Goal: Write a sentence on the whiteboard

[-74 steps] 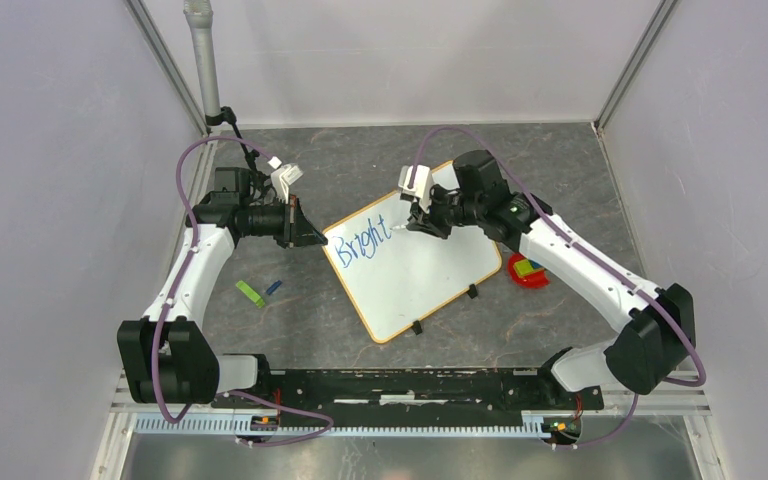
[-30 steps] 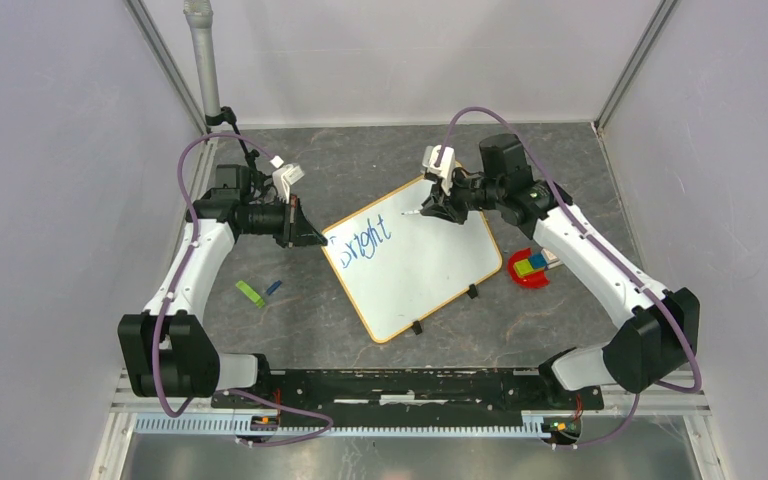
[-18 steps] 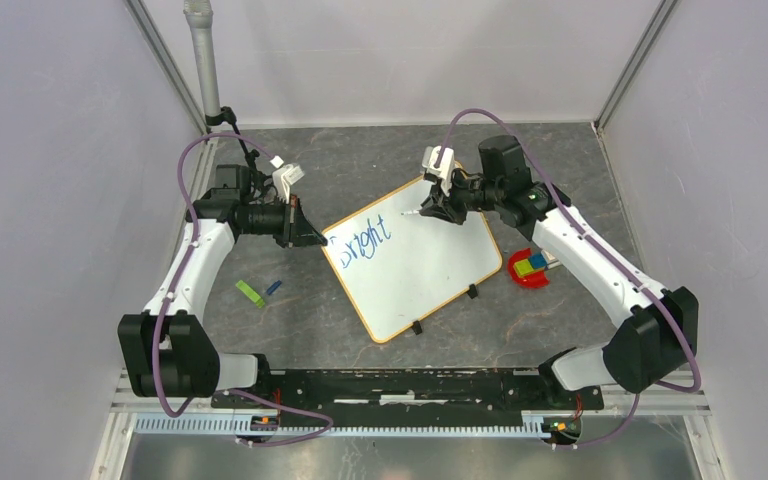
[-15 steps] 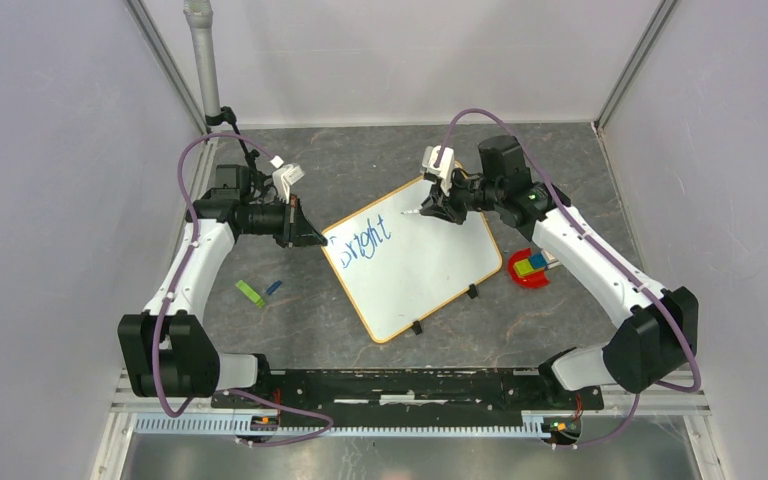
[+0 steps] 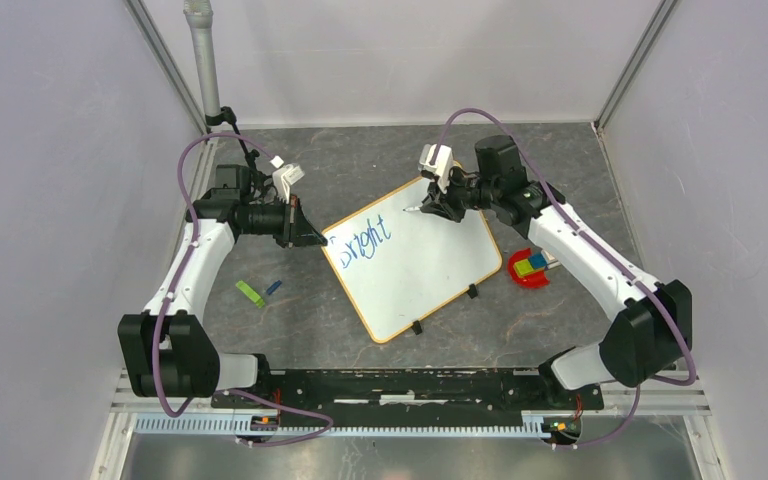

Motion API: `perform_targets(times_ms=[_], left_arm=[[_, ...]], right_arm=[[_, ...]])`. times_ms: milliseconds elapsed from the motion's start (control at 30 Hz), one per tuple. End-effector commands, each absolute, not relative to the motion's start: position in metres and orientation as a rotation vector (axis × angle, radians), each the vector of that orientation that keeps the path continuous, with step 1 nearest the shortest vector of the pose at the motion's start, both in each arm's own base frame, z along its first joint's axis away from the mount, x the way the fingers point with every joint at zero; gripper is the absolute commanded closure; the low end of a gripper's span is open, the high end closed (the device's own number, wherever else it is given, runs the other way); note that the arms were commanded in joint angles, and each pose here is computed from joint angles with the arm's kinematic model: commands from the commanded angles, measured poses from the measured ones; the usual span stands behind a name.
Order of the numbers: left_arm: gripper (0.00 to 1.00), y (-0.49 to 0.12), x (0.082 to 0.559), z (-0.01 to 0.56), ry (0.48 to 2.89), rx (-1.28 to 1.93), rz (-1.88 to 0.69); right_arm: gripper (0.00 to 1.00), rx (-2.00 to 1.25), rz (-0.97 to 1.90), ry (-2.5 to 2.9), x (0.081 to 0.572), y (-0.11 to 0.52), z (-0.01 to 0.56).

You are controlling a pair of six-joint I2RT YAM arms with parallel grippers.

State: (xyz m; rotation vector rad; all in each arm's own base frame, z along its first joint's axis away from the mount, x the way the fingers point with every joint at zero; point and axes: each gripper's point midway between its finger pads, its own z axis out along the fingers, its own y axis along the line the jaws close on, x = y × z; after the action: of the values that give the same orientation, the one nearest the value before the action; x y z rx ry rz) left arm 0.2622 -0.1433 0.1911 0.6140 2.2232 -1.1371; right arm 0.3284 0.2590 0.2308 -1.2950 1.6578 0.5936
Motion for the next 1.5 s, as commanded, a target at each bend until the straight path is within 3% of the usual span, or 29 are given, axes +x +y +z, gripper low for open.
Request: perform_targets(times_ms=[0, 667, 1167, 1467], left_arm=[[0.98, -0.141, 0.260, 0.181, 2.227, 0.701, -1.085], [0.98, -0.140, 0.260, 0.181, 2.225, 0.706, -1.083], [0.98, -0.141, 0.260, 0.182, 2.221, 0.707, -1.083], [0.98, -0.141, 0.260, 0.183, 2.220, 0.705, -1.083]], right_arm=[[1.00, -1.285, 0.573, 1.643, 0.332, 0.261, 0.233], [1.00, -1.344, 0.592, 1.603, 0.324, 0.287, 0.231], [1.00, -1.376, 0.577, 1.663, 0.303, 0.271, 0.201], [1.00, -1.342, 0.509, 1.669, 0.318, 0.255, 0.211]])
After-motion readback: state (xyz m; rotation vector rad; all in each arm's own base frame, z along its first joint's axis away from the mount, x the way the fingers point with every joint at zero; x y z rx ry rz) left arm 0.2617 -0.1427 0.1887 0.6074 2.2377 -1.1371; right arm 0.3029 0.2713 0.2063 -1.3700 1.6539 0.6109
